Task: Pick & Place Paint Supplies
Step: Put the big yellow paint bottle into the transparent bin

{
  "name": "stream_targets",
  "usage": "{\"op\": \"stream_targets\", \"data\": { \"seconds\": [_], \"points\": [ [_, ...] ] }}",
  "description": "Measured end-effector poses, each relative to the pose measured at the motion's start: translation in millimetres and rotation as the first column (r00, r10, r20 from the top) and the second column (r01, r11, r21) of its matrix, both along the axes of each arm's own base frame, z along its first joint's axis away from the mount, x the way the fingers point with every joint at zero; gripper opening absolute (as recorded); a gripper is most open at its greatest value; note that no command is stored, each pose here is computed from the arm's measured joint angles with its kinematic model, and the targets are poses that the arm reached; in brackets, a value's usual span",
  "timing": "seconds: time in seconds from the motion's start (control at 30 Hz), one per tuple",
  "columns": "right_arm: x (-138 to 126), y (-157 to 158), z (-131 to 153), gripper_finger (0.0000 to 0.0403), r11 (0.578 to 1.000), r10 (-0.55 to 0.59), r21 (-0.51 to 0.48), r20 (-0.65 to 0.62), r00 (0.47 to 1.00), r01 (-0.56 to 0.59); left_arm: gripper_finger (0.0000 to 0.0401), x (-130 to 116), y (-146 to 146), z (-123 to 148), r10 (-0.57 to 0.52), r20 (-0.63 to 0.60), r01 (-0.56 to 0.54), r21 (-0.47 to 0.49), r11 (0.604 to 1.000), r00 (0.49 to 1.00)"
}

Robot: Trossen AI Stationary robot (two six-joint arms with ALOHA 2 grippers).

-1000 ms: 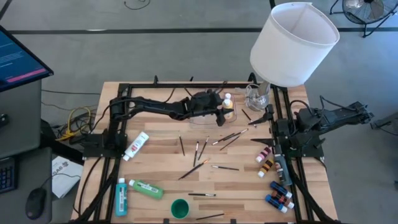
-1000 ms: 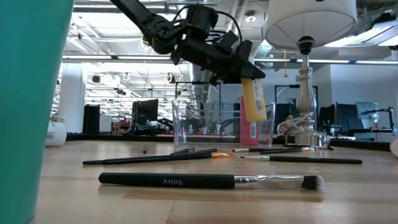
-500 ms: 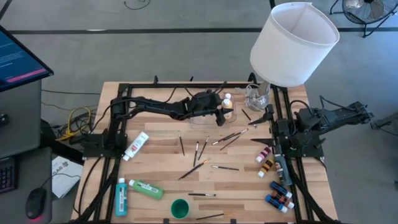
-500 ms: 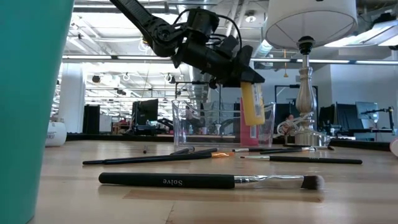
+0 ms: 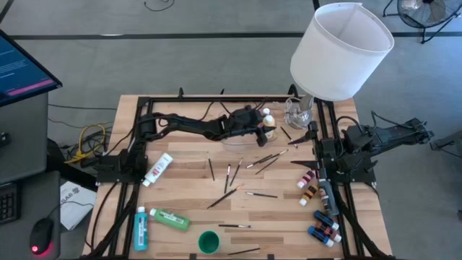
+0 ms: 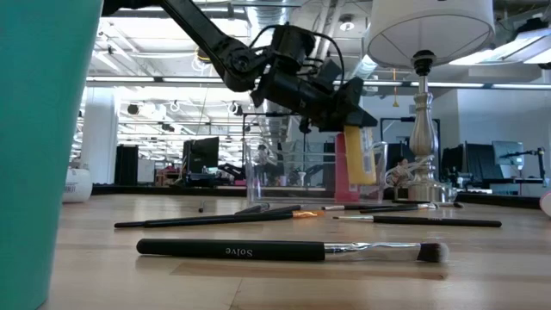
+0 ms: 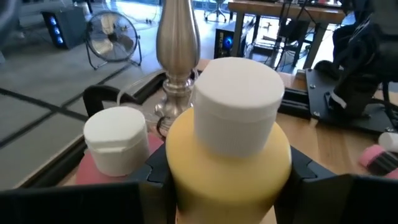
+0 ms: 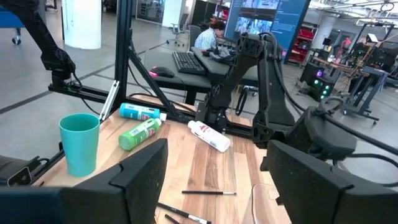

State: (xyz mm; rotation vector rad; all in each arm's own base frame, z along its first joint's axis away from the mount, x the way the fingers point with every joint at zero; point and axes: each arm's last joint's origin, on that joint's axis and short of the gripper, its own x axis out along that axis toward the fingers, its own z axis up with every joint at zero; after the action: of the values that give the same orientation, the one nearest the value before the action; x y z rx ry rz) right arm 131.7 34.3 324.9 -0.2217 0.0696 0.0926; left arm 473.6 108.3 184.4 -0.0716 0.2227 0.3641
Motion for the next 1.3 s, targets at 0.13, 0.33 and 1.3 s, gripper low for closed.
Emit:
{"op": "stream_targets", "data": {
  "seconds": [0.13,0.33,1.3],
  "points": [
    [0,0,0,0.0268,1.0,-0.003,0.006,-0.005,1.0,0.003,0.0127,2,1,-2,0.013,-0.005,-0.013,0.001,1.0,1.0],
    [0,0,-1,0.0268,1.0,-0.002,0.004,-0.014,1.0,0.002,0.0127,2,1,-3,0.026,-0.019,-0.026,-0.001,1.0,0.999],
    [0,0,-1,0.0268,1.0,-0.002,0.007,-0.011,1.0,0.002,0.0136,-1,3,-13,0.045,-0.062,-0.046,-0.022,0.999,0.997]
  ]
}}
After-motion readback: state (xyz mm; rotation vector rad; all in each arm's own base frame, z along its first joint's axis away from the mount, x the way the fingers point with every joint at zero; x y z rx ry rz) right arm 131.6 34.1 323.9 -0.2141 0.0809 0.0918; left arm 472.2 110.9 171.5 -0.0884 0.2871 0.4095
